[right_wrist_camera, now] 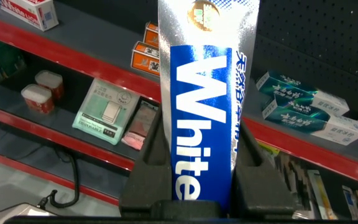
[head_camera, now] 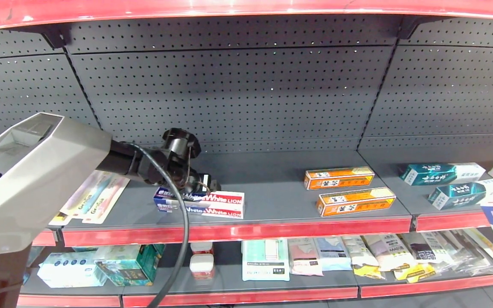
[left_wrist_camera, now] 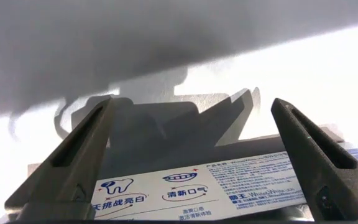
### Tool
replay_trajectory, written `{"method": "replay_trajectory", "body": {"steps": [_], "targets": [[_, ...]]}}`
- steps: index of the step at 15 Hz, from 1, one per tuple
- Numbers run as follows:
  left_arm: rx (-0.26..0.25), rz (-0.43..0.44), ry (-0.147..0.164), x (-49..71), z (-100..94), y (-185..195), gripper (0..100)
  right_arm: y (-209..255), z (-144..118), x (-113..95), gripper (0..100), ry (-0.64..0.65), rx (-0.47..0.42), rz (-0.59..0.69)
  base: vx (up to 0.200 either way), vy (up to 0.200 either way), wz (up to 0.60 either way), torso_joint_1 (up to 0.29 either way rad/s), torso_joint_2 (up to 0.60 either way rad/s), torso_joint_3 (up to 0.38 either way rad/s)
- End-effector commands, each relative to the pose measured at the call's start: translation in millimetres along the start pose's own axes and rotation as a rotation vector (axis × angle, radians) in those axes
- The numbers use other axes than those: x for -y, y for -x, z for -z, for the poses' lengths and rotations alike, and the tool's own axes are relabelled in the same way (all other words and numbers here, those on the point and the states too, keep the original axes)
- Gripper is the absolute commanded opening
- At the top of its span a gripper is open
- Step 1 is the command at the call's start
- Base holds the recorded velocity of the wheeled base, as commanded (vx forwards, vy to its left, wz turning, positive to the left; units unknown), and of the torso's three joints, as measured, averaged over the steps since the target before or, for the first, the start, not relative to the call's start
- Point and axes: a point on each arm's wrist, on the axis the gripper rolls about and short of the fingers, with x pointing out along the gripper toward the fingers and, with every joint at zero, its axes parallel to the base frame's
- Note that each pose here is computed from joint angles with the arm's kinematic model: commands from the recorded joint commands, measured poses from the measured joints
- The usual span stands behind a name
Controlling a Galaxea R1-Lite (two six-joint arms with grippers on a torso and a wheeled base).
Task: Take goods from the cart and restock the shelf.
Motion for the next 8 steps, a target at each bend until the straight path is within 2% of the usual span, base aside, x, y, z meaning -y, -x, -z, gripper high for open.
{"method": "replay_trajectory", "body": {"steps": [1,8], "targets": [[-0.001,-0.001,0.001,0.0,1.0,2.7,100,0.2,1.4,-0.6,0,0.002,-0.001,-0.003,0.000,0.000,0.00,0.000,0.00,0.000],[-0.015,-0.011,0.002,-0.5,5.1,9.9,100,3.3,7.1,-3.5,0,0.000,0.005,-0.007,0.000,0.000,0.00,0.000,0.00,0.000]]}}
